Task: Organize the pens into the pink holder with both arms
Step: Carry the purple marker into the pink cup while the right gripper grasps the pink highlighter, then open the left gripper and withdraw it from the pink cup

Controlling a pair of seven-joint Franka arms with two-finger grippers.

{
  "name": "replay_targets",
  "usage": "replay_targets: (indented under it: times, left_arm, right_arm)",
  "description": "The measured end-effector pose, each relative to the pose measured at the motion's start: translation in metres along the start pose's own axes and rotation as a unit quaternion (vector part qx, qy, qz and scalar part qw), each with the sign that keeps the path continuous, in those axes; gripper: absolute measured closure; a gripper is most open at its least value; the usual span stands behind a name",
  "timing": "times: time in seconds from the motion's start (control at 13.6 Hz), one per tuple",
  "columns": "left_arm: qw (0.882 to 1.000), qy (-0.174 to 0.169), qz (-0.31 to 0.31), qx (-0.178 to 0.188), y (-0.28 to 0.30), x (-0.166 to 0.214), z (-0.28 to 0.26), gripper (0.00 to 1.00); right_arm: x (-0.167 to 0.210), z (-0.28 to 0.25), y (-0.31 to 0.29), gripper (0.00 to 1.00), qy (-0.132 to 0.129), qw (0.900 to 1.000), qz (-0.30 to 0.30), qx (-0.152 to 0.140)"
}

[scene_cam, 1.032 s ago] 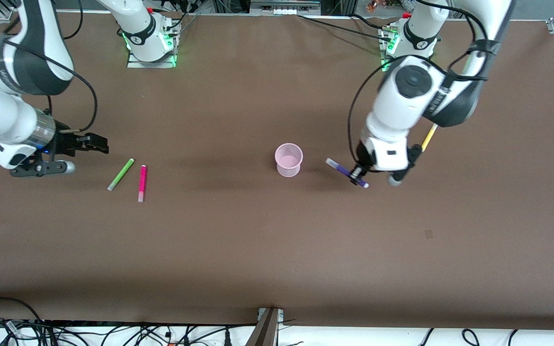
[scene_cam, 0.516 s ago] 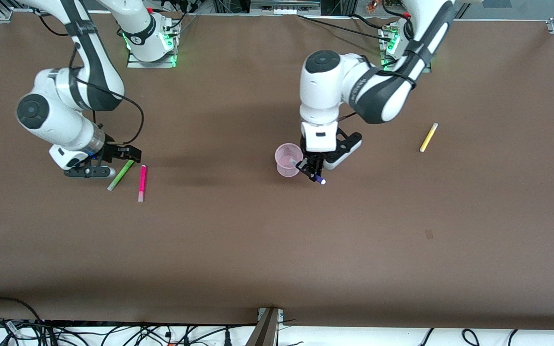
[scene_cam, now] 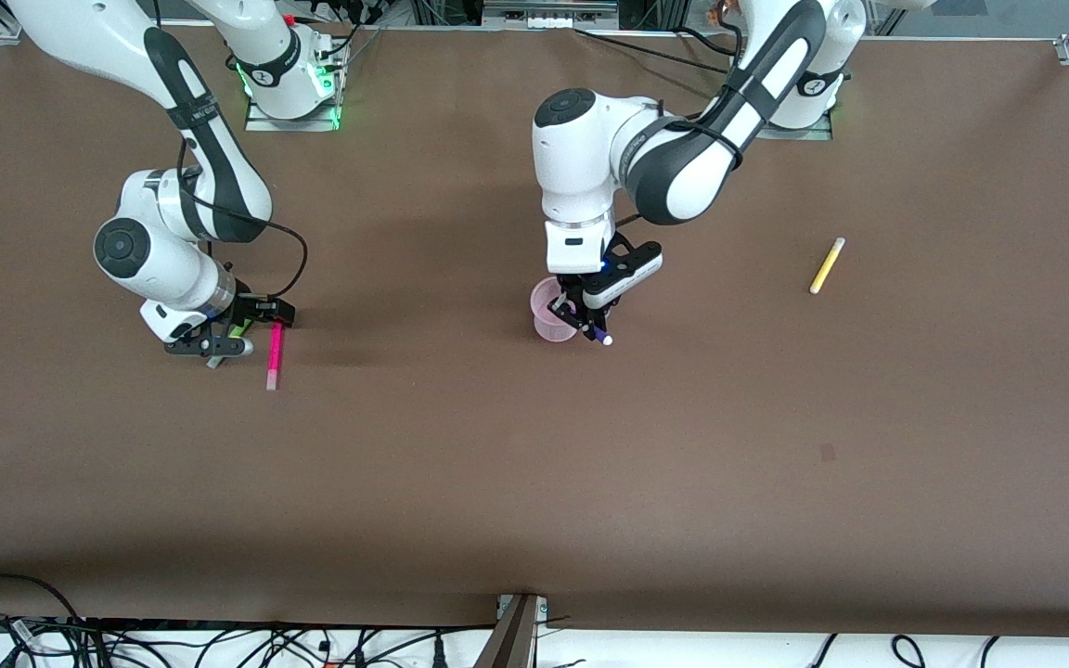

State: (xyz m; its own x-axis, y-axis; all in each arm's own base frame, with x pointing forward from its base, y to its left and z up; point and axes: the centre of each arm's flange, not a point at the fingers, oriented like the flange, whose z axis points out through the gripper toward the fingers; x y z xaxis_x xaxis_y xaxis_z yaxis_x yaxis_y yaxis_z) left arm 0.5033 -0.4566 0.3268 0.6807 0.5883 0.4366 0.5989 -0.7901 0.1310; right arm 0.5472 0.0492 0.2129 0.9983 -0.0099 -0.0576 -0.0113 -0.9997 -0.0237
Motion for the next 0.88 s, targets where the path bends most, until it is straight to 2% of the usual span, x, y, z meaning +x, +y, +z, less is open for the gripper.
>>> replay_targets:
  times: [0.15, 0.22, 0.29, 0.66, 0.88]
  left_arm:
    - [1.0, 0.011, 0.014, 0.004, 0.0, -0.012, 0.006, 0.82]
    - [1.0, 0.01, 0.02, 0.008, -0.001, -0.02, 0.011, 0.82]
    - [1.0, 0.01, 0.026, 0.011, -0.002, -0.028, 0.017, 0.82]
    - [0.999, 0.019, 0.04, 0.026, -0.005, -0.054, 0.029, 0.82]
    - [0.999, 0.02, 0.036, 0.022, -0.001, -0.055, 0.025, 0.82]
  right_arm:
    - [0.0, 0.009, -0.003, 0.22, 0.0, 1.0, -0.002, -0.001]
    - [0.0, 0.012, -0.005, 0.23, -0.001, 1.0, -0.004, -0.001]
    - [-0.001, 0.013, -0.007, 0.3, -0.002, 1.0, -0.006, -0.001]
    - [-0.002, 0.019, -0.008, 0.35, -0.005, 1.0, -0.007, -0.002]
    - [-0.002, 0.024, -0.008, 0.38, -0.008, 1.0, -0.007, -0.002]
